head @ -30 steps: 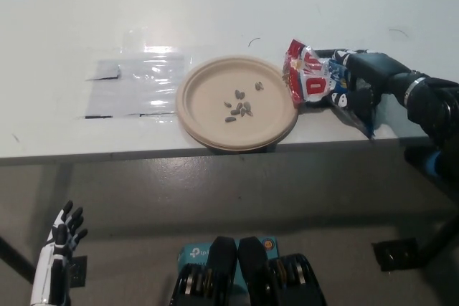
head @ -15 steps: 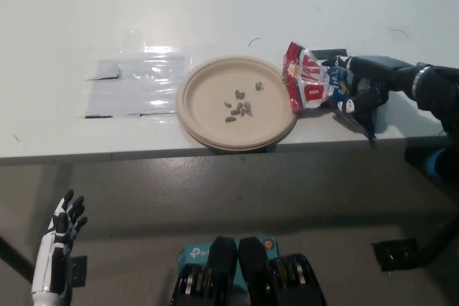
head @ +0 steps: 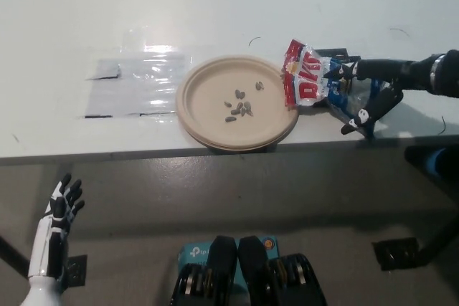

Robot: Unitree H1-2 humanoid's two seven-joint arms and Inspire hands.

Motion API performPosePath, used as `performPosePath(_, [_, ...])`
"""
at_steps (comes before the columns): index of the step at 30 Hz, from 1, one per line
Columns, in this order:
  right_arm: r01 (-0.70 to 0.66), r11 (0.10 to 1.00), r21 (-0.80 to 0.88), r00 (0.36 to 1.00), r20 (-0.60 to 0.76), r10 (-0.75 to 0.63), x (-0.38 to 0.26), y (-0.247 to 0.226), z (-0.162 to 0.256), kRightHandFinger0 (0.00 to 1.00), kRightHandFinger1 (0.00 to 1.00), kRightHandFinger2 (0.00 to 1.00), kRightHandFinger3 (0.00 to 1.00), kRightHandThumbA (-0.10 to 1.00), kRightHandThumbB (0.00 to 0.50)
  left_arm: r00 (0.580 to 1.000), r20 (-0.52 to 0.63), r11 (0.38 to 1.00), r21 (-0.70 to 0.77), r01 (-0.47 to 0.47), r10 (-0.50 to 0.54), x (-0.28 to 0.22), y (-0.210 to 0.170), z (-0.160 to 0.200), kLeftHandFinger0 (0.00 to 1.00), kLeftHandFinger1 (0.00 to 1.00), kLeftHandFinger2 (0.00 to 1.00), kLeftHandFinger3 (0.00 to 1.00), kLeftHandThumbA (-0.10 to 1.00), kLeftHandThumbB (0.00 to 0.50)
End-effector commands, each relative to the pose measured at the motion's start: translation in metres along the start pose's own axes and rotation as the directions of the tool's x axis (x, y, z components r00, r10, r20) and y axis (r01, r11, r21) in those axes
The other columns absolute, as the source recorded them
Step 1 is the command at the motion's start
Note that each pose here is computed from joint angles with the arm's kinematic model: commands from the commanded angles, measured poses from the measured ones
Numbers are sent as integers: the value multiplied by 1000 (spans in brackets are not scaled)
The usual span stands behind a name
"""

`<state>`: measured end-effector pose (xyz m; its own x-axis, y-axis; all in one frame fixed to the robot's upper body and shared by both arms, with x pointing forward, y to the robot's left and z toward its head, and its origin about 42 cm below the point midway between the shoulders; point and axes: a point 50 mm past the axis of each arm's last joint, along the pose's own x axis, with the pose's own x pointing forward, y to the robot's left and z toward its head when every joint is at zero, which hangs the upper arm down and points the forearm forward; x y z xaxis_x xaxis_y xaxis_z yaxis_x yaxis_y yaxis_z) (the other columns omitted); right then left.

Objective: The robot picks up a small bag of sunflower seeds on the right hand side and take it to the empty plate on the left hand side then pours some sunflower seeds on to the plate.

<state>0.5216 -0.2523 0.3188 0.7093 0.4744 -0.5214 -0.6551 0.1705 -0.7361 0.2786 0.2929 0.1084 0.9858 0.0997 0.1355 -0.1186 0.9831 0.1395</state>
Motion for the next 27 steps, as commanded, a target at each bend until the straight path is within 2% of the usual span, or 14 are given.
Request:
performPosePath(1, [-62, 991, 122, 986, 159, 42, -85, -81, 46, 1000, 1000, 1000, 1000, 1000, 343, 992, 119, 999, 36, 32, -36, 16, 13, 28, 1000, 1000, 1000, 1000, 1000, 0])
performPosePath(2, [-50, 991, 128, 985, 169, 28, -91, -83, 47, 1000, 1000, 1000, 1000, 1000, 368, 992, 120, 999, 38, 32, -36, 17, 13, 28, 994, 1000, 1000, 1000, 1000, 0])
performPosePath(3, [33, 986, 164, 977, 200, -66, -111, -90, 53, 1000, 1000, 1000, 1000, 1000, 438, 992, 120, 999, 39, 32, -37, 17, 13, 29, 993, 1000, 1000, 1000, 1000, 0])
performPosePath(5, [244, 965, 94, 927, 270, -260, -141, -97, 61, 1000, 1000, 1000, 1000, 1000, 493, 992, 122, 999, 42, 34, -38, 17, 14, 29, 993, 1000, 1000, 1000, 1000, 0])
performPosePath(8, [487, 870, 82, 810, 331, -485, -176, -102, 72, 1000, 1000, 1000, 1000, 1000, 500, 992, 119, 998, 33, 47, -50, 21, 10, 29, 1000, 1000, 1000, 1000, 1000, 2])
performPosePath(10, [644, 762, 69, 696, 362, -620, -192, -101, 80, 1000, 1000, 1000, 1000, 1000, 449, 992, 112, 998, 40, 48, -52, 18, 10, 28, 1000, 1000, 1000, 1000, 1000, 0])
performPosePath(13, [829, 554, 70, 475, 433, -766, -215, -90, 82, 1000, 1000, 1000, 1000, 1000, 427, 992, 120, 998, 44, 43, -48, 17, 10, 28, 999, 1000, 1000, 1000, 1000, 8])
performPosePath(15, [872, 467, 146, 342, 501, -795, -228, -74, 85, 1000, 1000, 1000, 1000, 1000, 436, 990, 131, 998, 42, 39, -44, 20, 8, 31, 996, 1000, 1000, 1000, 1000, 12])
performPosePath(17, [899, 382, 216, 212, 547, -809, -241, -44, 91, 1000, 1000, 1000, 1000, 1000, 499, 989, 143, 999, 32, 40, -44, 30, 4, 36, 1000, 1000, 1000, 1000, 1000, 36])
performPosePath(19, [904, 329, 273, 104, 607, -788, -250, 0, 96, 1000, 1000, 1000, 1000, 1000, 437, 987, 155, 999, 17, 49, -51, 37, -2, 39, 1000, 1000, 1000, 1000, 1000, 40])
performPosePath(21, [876, 302, 376, 0, 626, -780, -247, 48, 102, 1000, 1000, 1000, 1000, 1000, 482, 983, 171, 998, 12, 69, -70, 43, -7, 40, 1000, 1000, 1000, 1000, 1000, 59])
performPosePath(24, [852, 298, 431, -52, 634, -771, -236, 100, 108, 1000, 1000, 1000, 1000, 1000, 448, 979, 185, 996, 1, 90, -89, 47, -11, 40, 1000, 1000, 1000, 1000, 1000, 98])
performPosePath(25, [829, 300, 473, -75, 625, -777, -224, 127, 112, 1000, 1000, 1000, 1000, 1000, 394, 978, 182, 995, -4, 104, -102, 46, -12, 40, 1000, 1000, 1000, 1000, 1000, 129])
performPosePath(27, [800, 319, 507, -57, 595, -802, -222, 157, 106, 1000, 1000, 1000, 1000, 1000, 407, 977, 167, 991, -20, 135, -130, 45, -28, 35, 1000, 1000, 1000, 1000, 1000, 147])
